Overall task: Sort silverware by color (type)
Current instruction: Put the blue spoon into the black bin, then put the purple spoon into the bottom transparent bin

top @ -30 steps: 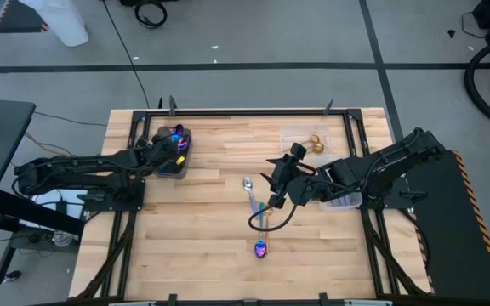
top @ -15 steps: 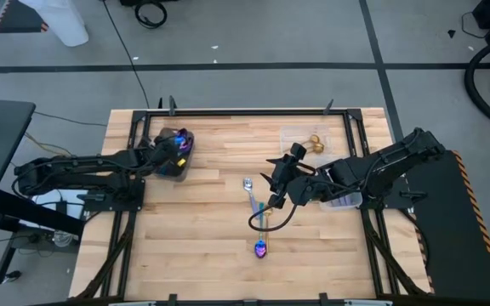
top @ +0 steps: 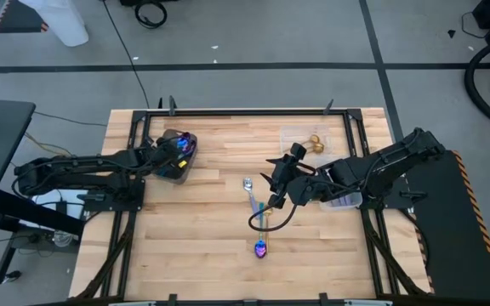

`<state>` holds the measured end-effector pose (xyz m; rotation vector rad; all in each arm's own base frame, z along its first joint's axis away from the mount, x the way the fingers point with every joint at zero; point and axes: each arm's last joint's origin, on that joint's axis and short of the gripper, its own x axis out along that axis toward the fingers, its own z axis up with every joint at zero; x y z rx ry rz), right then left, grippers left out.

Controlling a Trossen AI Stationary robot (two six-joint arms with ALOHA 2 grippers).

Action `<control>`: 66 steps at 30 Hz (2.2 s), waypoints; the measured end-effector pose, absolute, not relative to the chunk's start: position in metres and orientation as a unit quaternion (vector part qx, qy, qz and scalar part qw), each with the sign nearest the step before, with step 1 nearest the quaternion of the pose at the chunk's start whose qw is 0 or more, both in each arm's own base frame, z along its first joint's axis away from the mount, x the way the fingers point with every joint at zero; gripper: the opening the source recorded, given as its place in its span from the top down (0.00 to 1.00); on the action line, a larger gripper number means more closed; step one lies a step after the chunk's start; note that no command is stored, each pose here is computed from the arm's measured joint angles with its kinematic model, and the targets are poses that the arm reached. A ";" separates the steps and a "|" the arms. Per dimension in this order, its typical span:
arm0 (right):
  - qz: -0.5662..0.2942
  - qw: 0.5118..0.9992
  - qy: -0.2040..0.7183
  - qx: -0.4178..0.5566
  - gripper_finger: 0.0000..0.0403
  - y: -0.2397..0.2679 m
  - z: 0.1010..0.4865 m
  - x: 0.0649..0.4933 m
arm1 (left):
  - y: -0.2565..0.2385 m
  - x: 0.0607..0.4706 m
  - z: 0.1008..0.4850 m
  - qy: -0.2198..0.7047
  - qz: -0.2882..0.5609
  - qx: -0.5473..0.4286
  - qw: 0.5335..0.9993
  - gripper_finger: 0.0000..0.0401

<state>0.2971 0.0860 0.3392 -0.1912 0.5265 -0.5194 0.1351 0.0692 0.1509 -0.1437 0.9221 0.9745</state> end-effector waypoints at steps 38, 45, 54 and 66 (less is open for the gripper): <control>-0.253 0.928 0.257 -0.095 0.49 0.086 0.339 0.297 | 0.074 0.153 0.182 0.377 0.432 -0.067 0.816 0.62; -0.253 0.928 0.257 -0.095 0.49 0.086 0.339 0.297 | 0.069 0.162 0.197 0.356 0.413 -0.059 0.836 0.62; -0.253 0.928 0.257 -0.095 0.49 0.086 0.339 0.297 | 0.052 0.175 0.206 0.317 0.370 -0.054 0.872 0.62; -0.254 0.930 0.251 -0.090 0.49 0.086 0.340 0.298 | 0.024 0.191 0.218 0.244 0.295 -0.040 0.923 0.62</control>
